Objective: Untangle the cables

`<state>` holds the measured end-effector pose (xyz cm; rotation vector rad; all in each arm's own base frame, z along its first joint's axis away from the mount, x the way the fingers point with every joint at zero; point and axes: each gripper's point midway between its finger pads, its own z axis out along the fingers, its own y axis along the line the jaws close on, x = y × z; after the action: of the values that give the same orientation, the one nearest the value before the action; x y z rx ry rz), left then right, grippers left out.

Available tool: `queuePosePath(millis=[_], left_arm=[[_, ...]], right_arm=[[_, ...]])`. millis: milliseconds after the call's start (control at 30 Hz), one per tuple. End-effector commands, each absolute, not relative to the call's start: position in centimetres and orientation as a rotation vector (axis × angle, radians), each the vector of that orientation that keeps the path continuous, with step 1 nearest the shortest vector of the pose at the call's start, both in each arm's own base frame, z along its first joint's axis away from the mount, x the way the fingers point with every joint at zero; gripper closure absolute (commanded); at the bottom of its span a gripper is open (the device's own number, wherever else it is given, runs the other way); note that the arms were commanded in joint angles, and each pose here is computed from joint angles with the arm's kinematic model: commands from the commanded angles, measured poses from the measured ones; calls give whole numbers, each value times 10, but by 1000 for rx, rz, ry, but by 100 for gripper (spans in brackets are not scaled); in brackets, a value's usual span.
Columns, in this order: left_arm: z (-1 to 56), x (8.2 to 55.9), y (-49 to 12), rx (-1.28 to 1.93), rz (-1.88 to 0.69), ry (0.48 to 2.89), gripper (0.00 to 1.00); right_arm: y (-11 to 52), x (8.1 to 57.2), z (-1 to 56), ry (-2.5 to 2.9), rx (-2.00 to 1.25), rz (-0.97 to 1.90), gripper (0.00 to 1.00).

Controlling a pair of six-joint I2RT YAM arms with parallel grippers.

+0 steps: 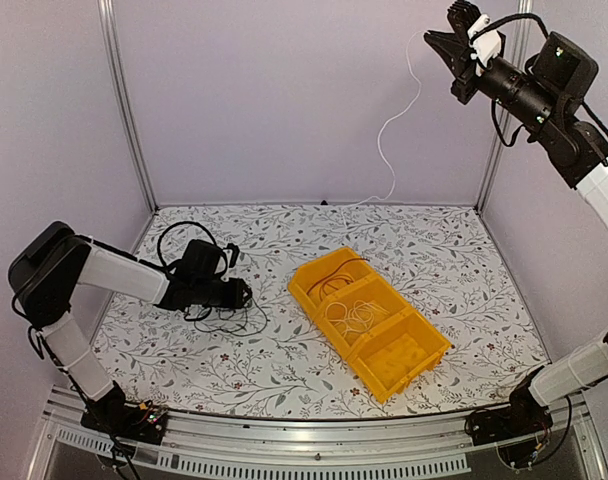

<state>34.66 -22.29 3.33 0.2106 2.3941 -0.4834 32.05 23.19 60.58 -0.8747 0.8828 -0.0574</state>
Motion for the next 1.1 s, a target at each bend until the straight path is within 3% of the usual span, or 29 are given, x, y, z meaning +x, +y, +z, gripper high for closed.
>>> queuePosePath(millis=[0, 533, 1067], left_arm=[[35, 356, -223, 207, -488, 2394, 67], [23, 360, -221, 215, -486, 2419, 67], [14, 357, -217, 211, -475, 2445, 67]], right_arm=[[233, 314, 608, 868, -884, -28, 100], [241, 304, 600, 901, -941, 32, 100], [260, 300, 526, 1061, -1035, 184, 100]])
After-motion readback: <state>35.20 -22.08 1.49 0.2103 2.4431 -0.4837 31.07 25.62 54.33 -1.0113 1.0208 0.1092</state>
